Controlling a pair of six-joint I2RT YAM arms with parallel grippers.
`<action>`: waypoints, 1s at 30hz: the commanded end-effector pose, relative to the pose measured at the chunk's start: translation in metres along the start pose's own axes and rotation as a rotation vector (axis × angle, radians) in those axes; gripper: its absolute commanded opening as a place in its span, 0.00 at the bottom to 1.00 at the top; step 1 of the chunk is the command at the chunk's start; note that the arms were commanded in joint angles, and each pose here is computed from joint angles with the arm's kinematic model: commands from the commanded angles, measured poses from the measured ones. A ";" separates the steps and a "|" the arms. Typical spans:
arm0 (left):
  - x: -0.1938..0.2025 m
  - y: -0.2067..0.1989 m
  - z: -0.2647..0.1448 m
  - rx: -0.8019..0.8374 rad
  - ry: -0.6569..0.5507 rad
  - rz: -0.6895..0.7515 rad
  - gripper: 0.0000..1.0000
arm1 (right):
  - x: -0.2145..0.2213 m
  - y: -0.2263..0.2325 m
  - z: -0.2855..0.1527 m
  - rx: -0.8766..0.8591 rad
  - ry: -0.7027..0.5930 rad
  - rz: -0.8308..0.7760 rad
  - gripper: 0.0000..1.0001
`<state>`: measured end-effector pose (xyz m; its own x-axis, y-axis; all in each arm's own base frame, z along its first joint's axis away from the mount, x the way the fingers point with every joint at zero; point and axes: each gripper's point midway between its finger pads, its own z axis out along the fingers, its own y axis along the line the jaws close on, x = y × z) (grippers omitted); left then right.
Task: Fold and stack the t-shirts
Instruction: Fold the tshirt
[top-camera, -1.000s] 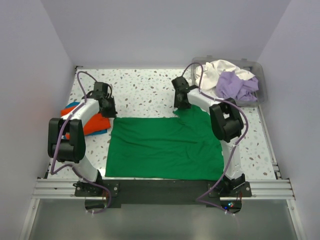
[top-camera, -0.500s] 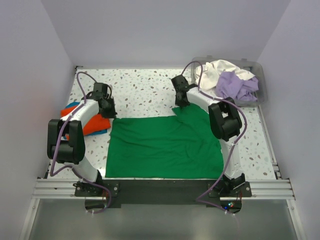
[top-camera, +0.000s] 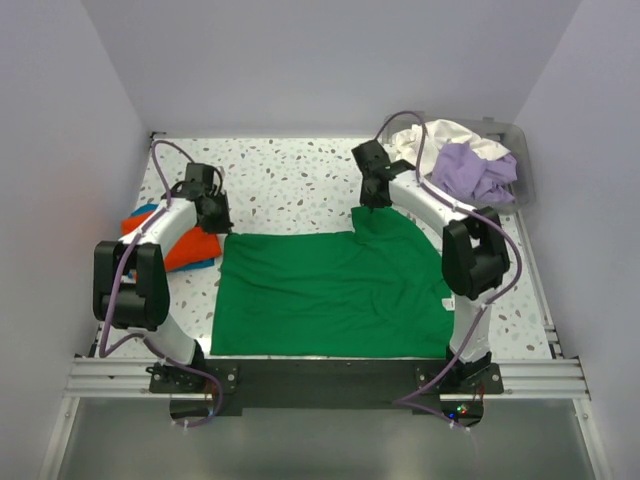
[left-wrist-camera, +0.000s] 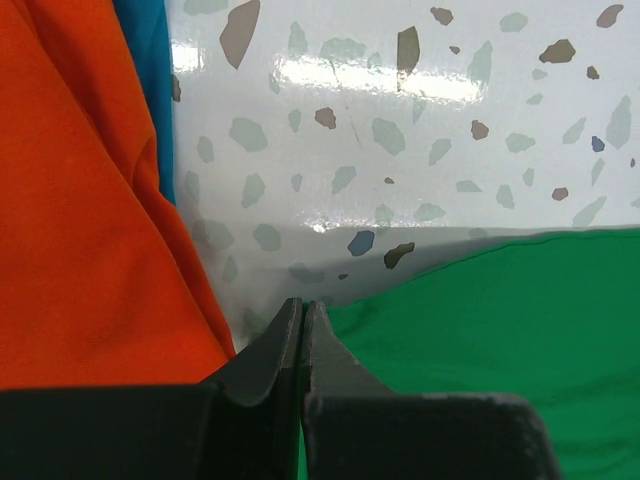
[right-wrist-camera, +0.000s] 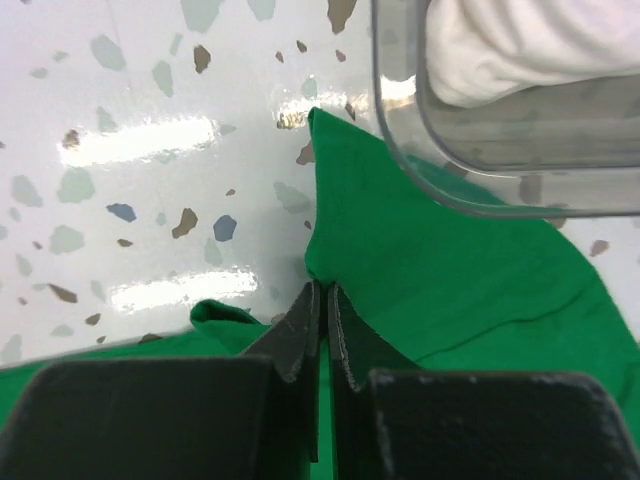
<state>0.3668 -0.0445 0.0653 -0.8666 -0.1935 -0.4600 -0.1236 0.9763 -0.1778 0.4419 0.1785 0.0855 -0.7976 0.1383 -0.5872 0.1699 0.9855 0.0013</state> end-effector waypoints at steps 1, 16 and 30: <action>-0.031 -0.010 -0.019 0.051 -0.107 0.020 0.00 | -0.022 -0.016 -0.037 0.028 -0.082 0.052 0.00; -0.068 -0.028 -0.007 0.119 -0.154 0.047 0.00 | -0.054 -0.064 -0.058 0.189 -0.170 0.043 0.00; -0.109 -0.044 -0.009 0.178 -0.245 0.128 0.00 | -0.103 -0.090 -0.088 0.194 -0.256 0.087 0.00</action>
<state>0.4423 -0.0680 0.1033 -0.7922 -0.1439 -0.5930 0.0249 0.9634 -0.2670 0.4611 0.0966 0.1829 -0.6595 0.1750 -0.7310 0.3322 0.9402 -0.0746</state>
